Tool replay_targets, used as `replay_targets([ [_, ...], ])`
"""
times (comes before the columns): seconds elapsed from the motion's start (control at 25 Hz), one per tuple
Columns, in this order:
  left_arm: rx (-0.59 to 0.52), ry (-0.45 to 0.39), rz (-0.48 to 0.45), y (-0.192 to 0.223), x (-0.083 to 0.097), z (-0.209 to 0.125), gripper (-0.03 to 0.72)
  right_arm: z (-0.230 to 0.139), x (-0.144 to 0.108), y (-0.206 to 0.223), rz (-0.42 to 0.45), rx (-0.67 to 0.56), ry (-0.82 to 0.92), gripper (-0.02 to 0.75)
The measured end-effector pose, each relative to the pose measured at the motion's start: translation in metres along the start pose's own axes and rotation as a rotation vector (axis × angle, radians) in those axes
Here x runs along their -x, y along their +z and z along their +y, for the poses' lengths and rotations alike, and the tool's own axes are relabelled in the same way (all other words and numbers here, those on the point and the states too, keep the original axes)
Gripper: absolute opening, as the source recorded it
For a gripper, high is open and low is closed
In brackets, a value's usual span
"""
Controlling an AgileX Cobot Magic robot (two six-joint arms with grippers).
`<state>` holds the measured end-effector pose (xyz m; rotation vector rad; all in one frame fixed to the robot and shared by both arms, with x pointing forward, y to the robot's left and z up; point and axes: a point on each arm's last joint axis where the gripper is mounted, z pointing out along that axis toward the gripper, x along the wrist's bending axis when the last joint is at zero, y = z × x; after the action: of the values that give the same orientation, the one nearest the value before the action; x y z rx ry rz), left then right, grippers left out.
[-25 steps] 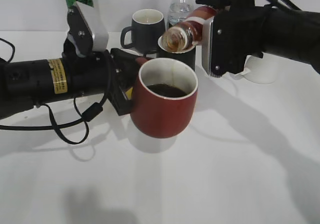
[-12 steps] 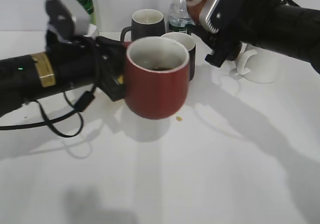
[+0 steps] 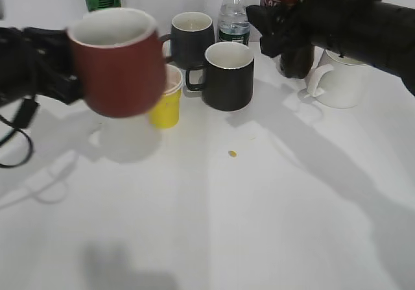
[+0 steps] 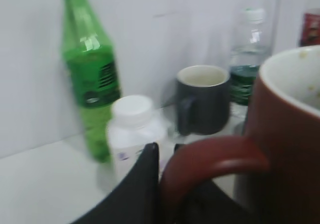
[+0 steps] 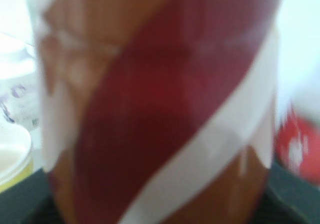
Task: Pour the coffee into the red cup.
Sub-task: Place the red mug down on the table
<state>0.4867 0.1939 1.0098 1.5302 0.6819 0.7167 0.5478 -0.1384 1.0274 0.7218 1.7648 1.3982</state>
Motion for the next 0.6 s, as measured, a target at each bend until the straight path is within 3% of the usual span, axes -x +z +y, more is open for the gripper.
replay_targets([
  [0.28,-0.070,-0.025,0.182,-0.015,-0.037,-0.008,0.058,-0.014,0.002,-0.004,-0.051,-0.083,0.180,0.503],
  [0.6,-0.111,-0.022,0.308,-0.003,-0.057,-0.044,0.058,-0.044,0.010,-0.007,-0.177,-0.152,0.297,0.503],
])
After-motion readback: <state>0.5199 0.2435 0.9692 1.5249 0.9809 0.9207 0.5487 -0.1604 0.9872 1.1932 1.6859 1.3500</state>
